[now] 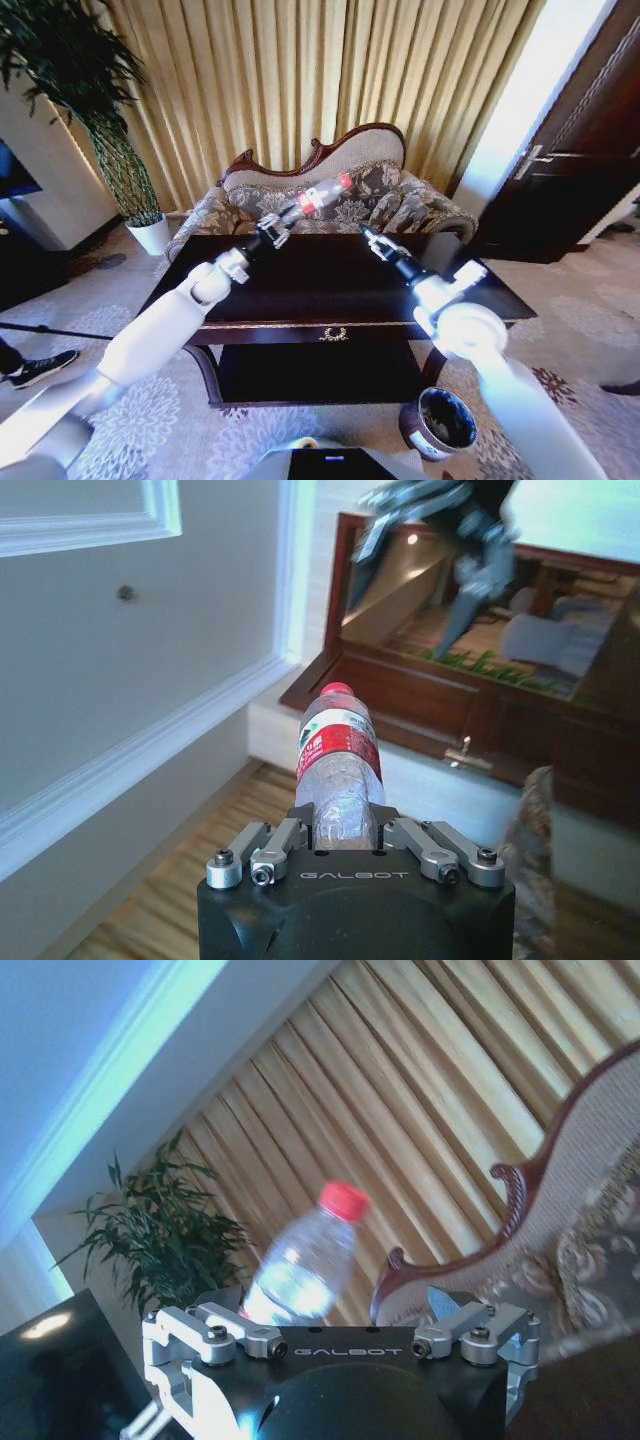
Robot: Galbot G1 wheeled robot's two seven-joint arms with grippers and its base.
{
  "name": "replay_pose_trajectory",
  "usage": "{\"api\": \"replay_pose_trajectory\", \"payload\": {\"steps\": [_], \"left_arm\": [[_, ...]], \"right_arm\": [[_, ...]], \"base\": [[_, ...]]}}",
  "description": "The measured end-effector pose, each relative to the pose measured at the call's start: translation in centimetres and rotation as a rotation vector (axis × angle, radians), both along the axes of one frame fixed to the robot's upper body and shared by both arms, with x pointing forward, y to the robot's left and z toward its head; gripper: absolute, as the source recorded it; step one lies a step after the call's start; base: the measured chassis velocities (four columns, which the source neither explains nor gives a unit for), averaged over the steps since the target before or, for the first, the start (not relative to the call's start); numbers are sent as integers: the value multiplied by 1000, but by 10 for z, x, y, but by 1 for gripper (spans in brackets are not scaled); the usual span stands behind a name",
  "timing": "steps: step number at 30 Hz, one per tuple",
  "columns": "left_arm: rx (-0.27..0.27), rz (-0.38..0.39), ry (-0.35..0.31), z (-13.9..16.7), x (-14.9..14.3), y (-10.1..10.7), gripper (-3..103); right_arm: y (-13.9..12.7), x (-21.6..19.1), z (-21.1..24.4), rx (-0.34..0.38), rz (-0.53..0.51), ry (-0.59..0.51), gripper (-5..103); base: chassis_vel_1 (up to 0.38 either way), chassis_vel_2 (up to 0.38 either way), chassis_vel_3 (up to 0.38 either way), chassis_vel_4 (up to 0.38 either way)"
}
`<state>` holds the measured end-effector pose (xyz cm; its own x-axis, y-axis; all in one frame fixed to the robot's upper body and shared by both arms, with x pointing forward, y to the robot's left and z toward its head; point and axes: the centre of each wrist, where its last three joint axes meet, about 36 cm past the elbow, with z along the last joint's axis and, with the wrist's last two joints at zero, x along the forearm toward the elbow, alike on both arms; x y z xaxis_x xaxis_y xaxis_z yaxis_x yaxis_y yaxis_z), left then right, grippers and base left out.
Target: Move to the front of the table and place the trash on the table into the trash bin.
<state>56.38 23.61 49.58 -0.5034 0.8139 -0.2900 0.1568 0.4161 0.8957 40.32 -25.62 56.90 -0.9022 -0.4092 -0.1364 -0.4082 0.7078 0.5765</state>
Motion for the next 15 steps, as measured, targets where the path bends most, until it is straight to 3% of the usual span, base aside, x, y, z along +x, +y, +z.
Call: {"api": "replay_pose_trajectory", "payload": {"steps": [6, 15], "left_arm": [[23, -90, 13, -13, 3, -22, 28], [25, -126, 21, -15, 0, -35, 26]], "right_arm": [[10, 20, 2, -40, -4, -43, 100], [17, 22, 0, -49, -7, -53, 100]], "base": [[0, 0, 0, 0], [0, 0, 0, 0]]}}
